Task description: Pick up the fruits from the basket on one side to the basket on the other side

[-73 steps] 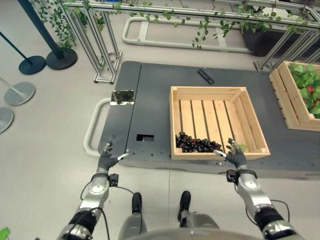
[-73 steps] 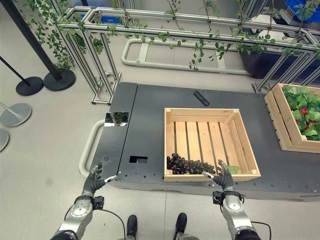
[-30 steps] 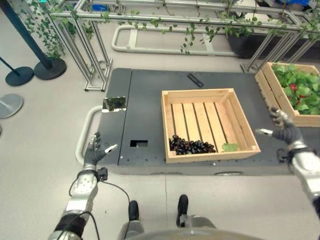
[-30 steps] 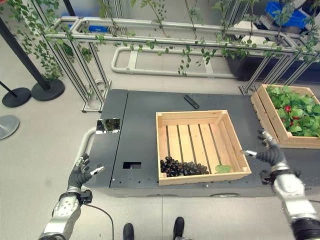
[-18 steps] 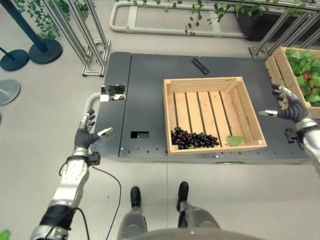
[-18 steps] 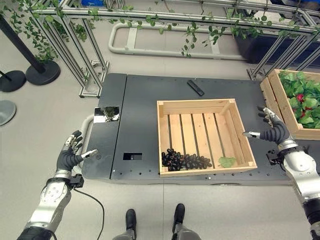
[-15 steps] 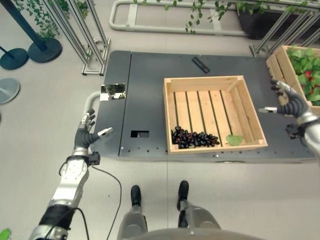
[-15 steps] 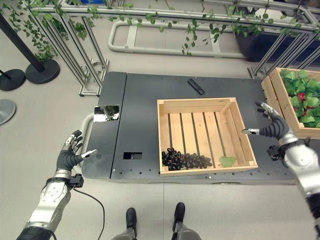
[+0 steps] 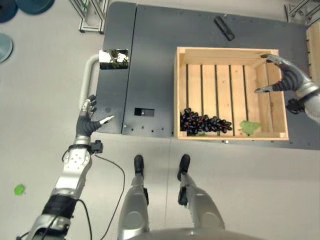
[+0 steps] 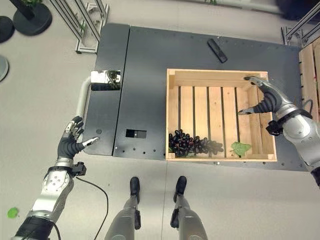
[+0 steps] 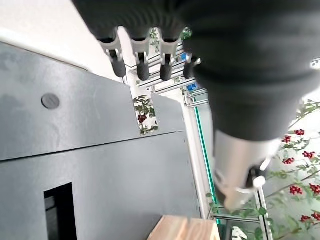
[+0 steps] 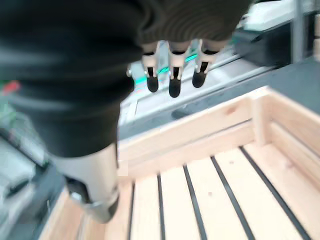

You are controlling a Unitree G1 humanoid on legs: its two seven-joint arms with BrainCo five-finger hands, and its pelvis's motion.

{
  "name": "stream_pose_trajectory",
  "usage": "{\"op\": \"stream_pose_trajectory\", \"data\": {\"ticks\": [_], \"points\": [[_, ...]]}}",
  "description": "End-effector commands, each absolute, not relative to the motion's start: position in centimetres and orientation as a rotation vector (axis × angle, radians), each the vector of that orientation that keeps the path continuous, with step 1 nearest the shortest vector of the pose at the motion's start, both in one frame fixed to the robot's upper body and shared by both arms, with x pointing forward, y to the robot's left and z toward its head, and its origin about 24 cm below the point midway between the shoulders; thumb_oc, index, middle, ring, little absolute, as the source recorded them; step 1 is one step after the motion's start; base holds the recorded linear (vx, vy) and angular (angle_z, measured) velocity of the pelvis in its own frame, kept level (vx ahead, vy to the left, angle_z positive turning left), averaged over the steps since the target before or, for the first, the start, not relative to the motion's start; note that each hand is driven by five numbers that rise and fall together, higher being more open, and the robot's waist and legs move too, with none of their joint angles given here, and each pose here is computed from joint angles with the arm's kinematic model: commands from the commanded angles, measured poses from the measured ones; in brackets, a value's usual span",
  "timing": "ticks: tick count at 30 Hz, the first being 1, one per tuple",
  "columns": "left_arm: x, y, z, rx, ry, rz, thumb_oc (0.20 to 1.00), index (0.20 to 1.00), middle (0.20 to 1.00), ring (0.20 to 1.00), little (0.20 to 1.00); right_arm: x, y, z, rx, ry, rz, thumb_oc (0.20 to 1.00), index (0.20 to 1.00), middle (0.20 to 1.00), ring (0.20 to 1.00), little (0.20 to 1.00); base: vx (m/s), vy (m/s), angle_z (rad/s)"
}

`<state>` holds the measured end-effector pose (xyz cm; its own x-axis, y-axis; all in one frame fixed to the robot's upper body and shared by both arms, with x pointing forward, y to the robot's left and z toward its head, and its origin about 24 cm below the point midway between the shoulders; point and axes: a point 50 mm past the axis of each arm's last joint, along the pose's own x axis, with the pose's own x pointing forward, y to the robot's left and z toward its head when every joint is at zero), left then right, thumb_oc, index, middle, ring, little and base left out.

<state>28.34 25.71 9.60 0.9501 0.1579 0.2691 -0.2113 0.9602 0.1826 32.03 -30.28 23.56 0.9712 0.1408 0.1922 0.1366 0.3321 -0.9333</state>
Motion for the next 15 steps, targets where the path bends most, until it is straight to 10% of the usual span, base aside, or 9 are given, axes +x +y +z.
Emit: {"op": "stream_pose_trajectory", "data": {"ticks": [1, 15], "points": [[28.5, 25.2, 12.1, 0.195, -0.392, 0.199, 1.0, 1.0, 1.0, 1.0, 1.0, 32.5, -29.8, 26.3, -1.324, -0.318, -0.046, 1.0, 1.0, 1.0, 1.0, 1.0, -0.02, -0.016, 0.1], [29.0, 25.2, 13.4, 0.199, -0.429, 0.208, 1.0, 1.0, 1.0, 1.0, 1.0, 34.0, -25.0, 30.1, -1.633, -0.356, 0.127, 1.0, 1.0, 1.0, 1.0, 1.0, -0.02, -0.007, 0.0]]}}
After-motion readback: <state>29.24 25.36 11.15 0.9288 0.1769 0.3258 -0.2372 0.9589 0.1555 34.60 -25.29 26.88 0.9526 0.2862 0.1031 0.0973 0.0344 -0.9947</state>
